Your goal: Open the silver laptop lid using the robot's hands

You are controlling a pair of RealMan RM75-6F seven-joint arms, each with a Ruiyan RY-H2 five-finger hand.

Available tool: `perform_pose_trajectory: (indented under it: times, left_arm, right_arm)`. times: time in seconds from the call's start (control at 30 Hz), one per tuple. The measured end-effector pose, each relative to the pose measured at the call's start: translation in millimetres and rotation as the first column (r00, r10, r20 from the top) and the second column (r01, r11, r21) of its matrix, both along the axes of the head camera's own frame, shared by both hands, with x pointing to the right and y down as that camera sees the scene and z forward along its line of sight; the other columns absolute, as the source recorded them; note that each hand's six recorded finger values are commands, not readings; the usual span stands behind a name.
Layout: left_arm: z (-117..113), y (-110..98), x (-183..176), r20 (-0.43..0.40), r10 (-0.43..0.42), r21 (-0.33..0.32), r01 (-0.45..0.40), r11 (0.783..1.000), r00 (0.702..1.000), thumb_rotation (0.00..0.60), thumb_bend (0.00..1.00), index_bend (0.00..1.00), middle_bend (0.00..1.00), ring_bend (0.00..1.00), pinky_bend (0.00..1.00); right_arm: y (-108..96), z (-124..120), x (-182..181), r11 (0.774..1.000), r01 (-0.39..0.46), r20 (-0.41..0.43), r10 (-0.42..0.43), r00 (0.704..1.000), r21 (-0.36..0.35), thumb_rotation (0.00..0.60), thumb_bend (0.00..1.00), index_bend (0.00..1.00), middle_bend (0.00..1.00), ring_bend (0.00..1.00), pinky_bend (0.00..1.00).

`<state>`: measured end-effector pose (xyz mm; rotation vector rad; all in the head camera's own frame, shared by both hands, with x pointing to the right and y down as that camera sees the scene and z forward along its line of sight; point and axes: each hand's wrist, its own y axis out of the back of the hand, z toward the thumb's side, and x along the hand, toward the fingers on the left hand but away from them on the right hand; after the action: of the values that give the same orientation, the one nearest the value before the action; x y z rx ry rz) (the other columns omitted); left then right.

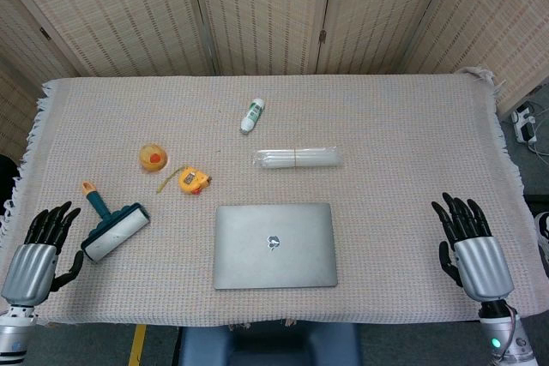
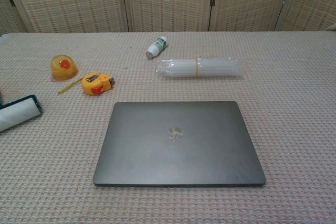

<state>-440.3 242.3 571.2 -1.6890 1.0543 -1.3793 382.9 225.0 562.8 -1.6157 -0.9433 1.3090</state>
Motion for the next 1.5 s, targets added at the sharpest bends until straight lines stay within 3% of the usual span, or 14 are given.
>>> perform_pose_trajectory:
  times: [0.27,0.93,1.1,1.3,1.5]
  left_arm:
    - [3,2,1,0.003,0.002,-0.009,-0.002,1.000,1.000,0.600,0.55,0.07,0.05,0.05,0.00]
    - [3,4,1,0.001,0.008,-0.018,-0.008,1.000,1.000,0.600,0.55,0.07,0.05,0.05,0.00]
    - [4,3,3,-0.002,0.020,-0.023,-0.020,1.000,1.000,0.600,0.55,0.07,0.05,0.05,0.00]
    - [4,3,12,-0.016,0.067,-0.025,-0.067,0.997,0.998,0.600,0.55,0.07,0.05,0.06,0.00]
    - [4,3,21,-0.036,0.112,-0.029,-0.113,0.993,0.993,0.600,0.55,0.08,0.05,0.06,0.00]
  right_arm:
    - [5,4,-2,0.999,0.022,0.010,-0.021,1.000,-0.041,0.600,0.73,0.00,0.00,0.00,0.00]
    - [-1,6,-12,0.996,0.060,0.016,-0.059,0.998,-0.059,0.600,0.72,0.00,0.00,0.00,0.00]
    - [1,12,-25,0.990,0.104,0.043,-0.101,0.994,-0.092,0.600,0.71,0.00,0.00,0.00,0.00]
    - [4,32,-67,0.949,0.259,0.106,-0.243,0.964,-0.180,0.600,0.58,0.00,0.00,0.00,0.00]
    - [12,57,-123,0.862,0.433,0.200,-0.390,0.899,-0.265,0.600,0.47,0.00,0.00,0.00,0.00]
